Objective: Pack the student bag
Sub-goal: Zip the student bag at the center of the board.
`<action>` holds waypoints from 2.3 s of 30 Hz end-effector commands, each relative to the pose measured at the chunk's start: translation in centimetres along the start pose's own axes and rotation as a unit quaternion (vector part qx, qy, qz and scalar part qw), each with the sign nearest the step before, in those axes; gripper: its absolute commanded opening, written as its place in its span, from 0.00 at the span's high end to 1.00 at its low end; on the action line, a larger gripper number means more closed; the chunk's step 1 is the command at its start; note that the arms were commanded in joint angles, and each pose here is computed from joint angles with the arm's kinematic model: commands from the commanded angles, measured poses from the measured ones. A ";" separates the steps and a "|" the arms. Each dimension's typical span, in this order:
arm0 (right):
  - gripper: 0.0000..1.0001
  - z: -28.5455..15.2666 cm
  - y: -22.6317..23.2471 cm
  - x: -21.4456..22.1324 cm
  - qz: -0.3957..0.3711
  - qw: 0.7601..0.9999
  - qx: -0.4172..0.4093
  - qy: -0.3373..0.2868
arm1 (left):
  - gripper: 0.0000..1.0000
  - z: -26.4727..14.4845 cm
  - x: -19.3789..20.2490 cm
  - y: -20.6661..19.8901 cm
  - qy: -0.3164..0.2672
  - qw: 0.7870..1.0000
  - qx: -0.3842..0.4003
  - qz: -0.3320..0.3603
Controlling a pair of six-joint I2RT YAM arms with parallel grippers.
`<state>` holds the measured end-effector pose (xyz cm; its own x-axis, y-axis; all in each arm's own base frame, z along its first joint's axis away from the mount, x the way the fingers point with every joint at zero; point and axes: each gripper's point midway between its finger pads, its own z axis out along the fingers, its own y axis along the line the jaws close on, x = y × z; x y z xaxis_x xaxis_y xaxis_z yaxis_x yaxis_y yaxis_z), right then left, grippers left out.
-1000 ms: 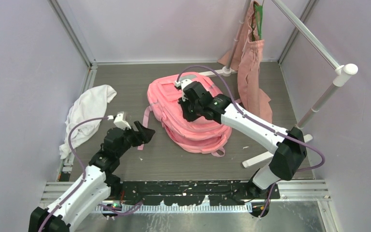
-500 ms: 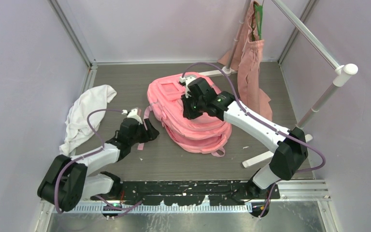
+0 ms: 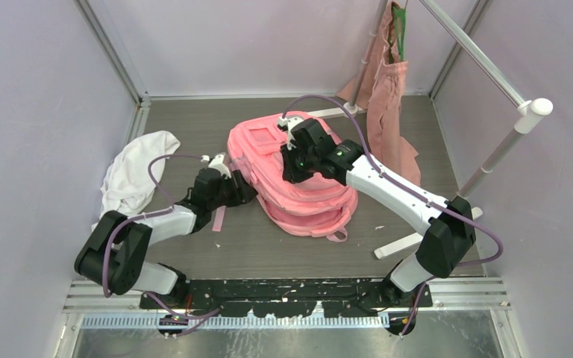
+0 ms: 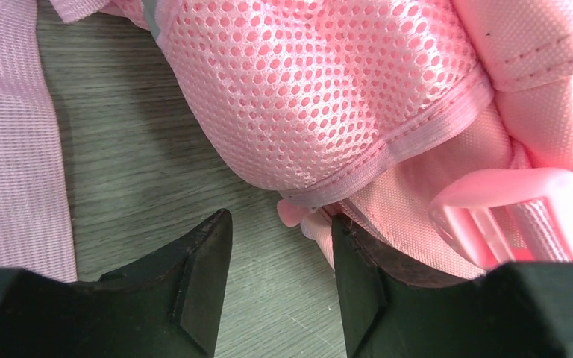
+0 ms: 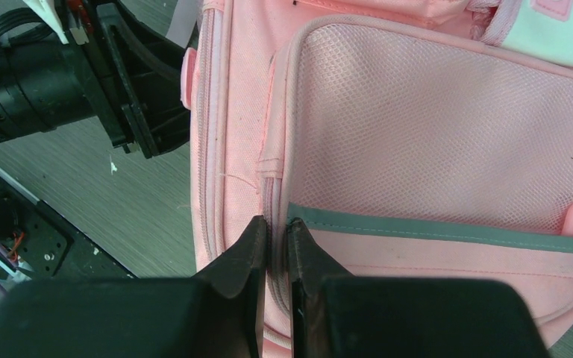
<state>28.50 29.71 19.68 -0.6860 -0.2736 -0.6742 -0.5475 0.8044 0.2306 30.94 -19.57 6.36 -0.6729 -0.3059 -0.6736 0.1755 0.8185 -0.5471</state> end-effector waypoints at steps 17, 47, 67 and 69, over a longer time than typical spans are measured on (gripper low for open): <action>0.99 -2.2 2.3 -4.8 0.022 0.996 -0.045 -0.072 | 1.00 2.8 -1.4 -0.7 -0.007 1.000 0.007 0.025; 0.99 1.5 2.8 -4.1 0.101 0.991 -0.078 -0.042 | 1.00 -4.9 10.8 -20.8 0.141 0.949 0.271 0.075; 0.37 -5.3 -6.4 -2.4 0.130 0.981 0.096 -0.110 | 0.78 -10.6 9.5 -21.3 0.078 0.959 0.260 0.084; 0.37 -6.2 -8.0 -1.8 0.145 0.975 0.117 -0.120 | 0.77 -10.7 7.9 -19.4 0.043 0.972 0.217 0.075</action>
<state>29.33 25.05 20.74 -0.7420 -0.0348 -0.6695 -0.3260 0.8914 0.3150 12.47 -35.53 14.73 -0.7481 -0.0235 -0.6631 0.5751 0.4755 -0.6657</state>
